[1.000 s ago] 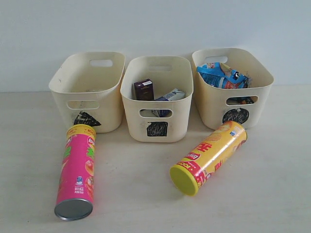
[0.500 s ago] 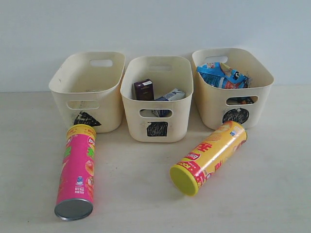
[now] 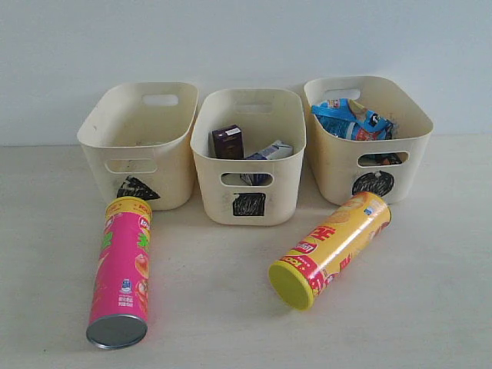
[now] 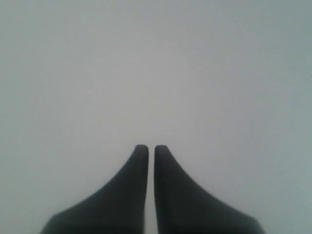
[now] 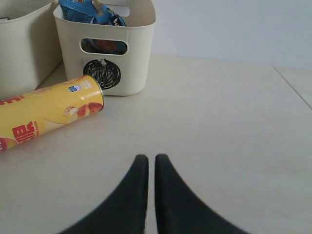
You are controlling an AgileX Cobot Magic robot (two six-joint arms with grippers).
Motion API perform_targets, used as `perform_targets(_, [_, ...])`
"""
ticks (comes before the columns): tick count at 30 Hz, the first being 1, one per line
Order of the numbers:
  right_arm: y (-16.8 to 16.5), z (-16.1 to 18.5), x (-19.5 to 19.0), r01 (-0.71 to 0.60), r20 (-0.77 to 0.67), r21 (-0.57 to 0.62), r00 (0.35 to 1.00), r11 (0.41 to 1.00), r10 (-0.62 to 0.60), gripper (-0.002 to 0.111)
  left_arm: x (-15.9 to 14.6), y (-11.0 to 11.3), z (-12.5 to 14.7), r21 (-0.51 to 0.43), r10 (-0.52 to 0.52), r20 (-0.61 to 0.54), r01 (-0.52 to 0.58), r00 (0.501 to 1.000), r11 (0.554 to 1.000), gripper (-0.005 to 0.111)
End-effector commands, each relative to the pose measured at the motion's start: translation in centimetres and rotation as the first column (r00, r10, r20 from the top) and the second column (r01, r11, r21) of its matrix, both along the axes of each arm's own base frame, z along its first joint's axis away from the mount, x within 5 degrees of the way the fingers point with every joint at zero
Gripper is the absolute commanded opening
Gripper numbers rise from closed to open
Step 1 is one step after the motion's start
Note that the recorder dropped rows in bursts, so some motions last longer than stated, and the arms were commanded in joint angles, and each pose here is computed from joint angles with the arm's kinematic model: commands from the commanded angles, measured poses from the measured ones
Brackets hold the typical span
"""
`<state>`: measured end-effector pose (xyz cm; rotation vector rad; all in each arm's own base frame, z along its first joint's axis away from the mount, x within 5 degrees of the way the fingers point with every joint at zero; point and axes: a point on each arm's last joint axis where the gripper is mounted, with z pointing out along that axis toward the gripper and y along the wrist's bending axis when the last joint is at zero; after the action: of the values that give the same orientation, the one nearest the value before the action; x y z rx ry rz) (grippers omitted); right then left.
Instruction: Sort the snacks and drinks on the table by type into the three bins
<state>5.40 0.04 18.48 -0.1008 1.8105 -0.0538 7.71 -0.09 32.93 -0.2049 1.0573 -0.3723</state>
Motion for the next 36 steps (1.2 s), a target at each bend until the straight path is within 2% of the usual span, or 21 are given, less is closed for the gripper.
perform_targets(1, [0.0, -0.1, 0.0, 0.002, 0.008, -0.005, 1.0, 1.0, -0.002, 0.003, 2.8, -0.7, 1.7, 0.104, -0.002, -0.087, 0.011, 0.996, 0.994, 0.004])
perform_targets(5, [0.0, -0.1, 0.0, 0.002, 0.008, -0.005, 1.0, 1.0, -0.002, 0.003, 5.8, -1.4, 2.8, 0.215, 0.01, -0.265, 0.049, 0.964, 0.975, 0.004])
perform_targets(10, [0.0, -0.1, 0.0, 0.002, 0.008, -0.005, 1.0, 1.0, -0.002, 0.003, 9.1, -1.8, 2.8, 0.35, 0.085, -0.488, 0.105, 0.869, 0.931, 0.004])
perform_targets(11, [0.0, -0.1, 0.0, 0.002, 0.008, -0.005, 1.0, 1.0, -0.002, 0.003, 10.3, -1.7, 2.7, 0.384, 0.123, -0.564, 0.128, 0.816, 0.915, 0.004])
perform_targets(12, [0.0, -0.1, 0.0, 0.002, 0.008, -0.005, 1.0, 1.0, -0.002, 0.003, 10.7, -1.7, 2.8, 0.396, 0.139, -0.594, 0.138, 0.792, 0.908, 0.004])
perform_targets(13, [0.0, -0.1, 0.0, 0.002, 0.008, -0.005, 1.0, 1.0, -0.002, 0.003, 11.7, -1.6, 2.8, 0.436, 0.18, -0.652, 0.17, 0.736, 0.884, 0.004])
perform_targets(14, [0.0, -0.1, 0.0, 0.002, 0.008, -0.005, 1.0, 1.0, -0.002, 0.003, 12.1, -1.7, 2.7, 0.448, 0.195, -0.679, 0.189, 0.708, 0.874, 0.004])
perform_targets(15, [0.0, -0.1, 0.0, 0.002, 0.008, -0.005, 1.0, 1.0, -0.002, 0.003, 12.8, -1.7, 2.5, 0.462, 0.226, -0.743, 0.238, 0.63, 0.854, 0.004])
perform_targets(16, [0.0, -0.1, 0.0, 0.002, 0.008, -0.005, 1.0, 1.0, -0.002, 0.003, 13.0, -1.7, 2.4, 0.461, 0.235, -0.769, 0.262, 0.595, 0.848, 0.004])
perform_targets(17, [0.0, -0.1, 0.0, 0.002, 0.008, -0.005, 1.0, 1.0, -0.002, 0.003, 13.4, -1.9, 2.1, 0.453, 0.246, -0.825, 0.335, 0.508, 0.826, 0.004])
perform_targets(20, [0.0, -0.1, 0.0, 0.002, 0.008, -0.005, 1.0, 1.0, -0.002, 0.003, 13.9, -2.7, 2.0, 0.399, 0.223, -0.887, 0.425, 0.405, 0.813, 0.004])
perform_targets(23, [0.0, -0.1, 0.0, 0.001, 0.008, 0.005, 1.0, 1.0, -0.001, 0.003, 14.9, -4.9, 0.9, 0.337, 0.243, -0.94, 0.565, 0.238, 0.753, 0.004])
perform_targets(25, [0.0, -0.1, 0.0, 0.001, 0.008, 0.005, 1.0, 1.0, -0.001, 0.003, 15.8, -6.1, 0.0, 0.292, 0.24, -0.956, 0.587, 0.167, 0.755, 0.004])
perform_targets(28, [0.0, -0.1, 0.0, 0.001, 0.008, 0.005, 1.0, 1.0, -0.001, 0.003, 17.3, -7.6, -1.9, 0.235, 0.221, -0.971, 0.576, 0.095, 0.783, 0.004])
perform_targets(29, [0.0, -0.1, 0.0, 0.001, 0.008, 0.005, 1.0, 1.0, -0.001, 0.003, 18.0, -8.1, -3.2, 0.207, 0.221, -0.974, 0.57, 0.046, 0.795, 0.004])
perform_targets(33, [0.0, -0.1, 0.0, 0.001, 0.008, 0.005, 1.0, 1.0, -0.001, 0.003, 19.5, -9.5, -6.0, 0.158, 0.219, -0.975, 0.565, -0.041, 0.81, 0.004])
perform_targets(36, [0.0, -0.1, 0.0, 0.001, 0.008, 0.006, 1.0, 1.0, -0.001, 0.003, 20.6, -10.3, -7.8, 0.129, 0.201, -0.977, 0.563, -0.066, 0.816, 0.007])
